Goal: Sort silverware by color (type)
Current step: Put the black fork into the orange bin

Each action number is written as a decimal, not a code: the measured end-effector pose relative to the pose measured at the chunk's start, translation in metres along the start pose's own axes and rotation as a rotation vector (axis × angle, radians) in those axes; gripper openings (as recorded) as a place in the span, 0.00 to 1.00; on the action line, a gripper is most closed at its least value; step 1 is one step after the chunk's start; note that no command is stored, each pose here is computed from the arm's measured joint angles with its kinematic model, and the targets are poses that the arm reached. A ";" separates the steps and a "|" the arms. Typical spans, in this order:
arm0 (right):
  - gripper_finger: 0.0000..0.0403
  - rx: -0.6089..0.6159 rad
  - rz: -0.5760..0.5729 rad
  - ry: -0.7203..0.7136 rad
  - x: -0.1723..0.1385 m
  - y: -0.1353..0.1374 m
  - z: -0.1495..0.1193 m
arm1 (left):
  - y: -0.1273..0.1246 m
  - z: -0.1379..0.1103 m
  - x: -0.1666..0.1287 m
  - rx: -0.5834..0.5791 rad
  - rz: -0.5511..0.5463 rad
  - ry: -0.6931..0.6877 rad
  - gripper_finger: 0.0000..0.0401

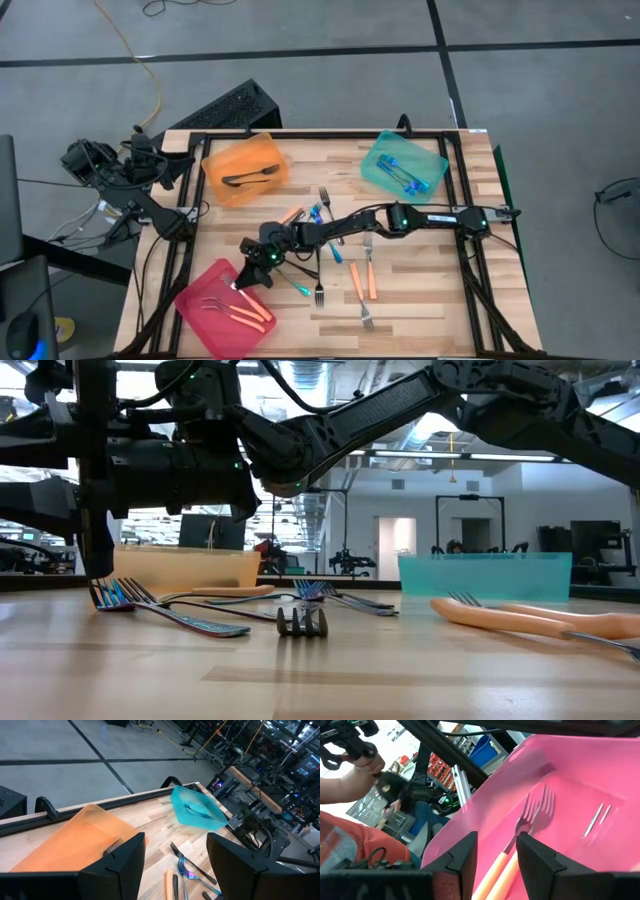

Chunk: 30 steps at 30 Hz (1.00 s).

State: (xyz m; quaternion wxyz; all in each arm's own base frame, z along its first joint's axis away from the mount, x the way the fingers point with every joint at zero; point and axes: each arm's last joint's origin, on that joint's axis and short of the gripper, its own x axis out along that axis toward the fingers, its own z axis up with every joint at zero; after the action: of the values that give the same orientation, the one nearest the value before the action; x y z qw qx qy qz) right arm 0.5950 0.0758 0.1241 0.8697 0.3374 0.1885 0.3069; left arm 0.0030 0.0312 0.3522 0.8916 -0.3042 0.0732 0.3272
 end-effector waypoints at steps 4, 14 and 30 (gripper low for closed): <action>0.40 -0.011 0.009 -0.043 -0.007 -0.004 0.010 | 0.000 0.000 0.000 0.000 0.000 0.001 0.49; 0.41 -0.041 0.094 -0.103 -0.060 0.002 0.089 | 0.000 0.000 0.000 -0.001 -0.001 0.006 0.49; 0.29 0.005 0.096 0.157 -0.191 0.081 0.178 | 0.000 0.000 0.000 -0.006 -0.002 0.010 0.49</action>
State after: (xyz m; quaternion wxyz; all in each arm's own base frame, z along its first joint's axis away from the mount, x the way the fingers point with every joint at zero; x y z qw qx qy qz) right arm 0.5159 -0.0869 0.3288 0.8357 0.3229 0.2405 0.3735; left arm 0.0030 0.0310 0.3519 0.8906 -0.3087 0.0765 0.3250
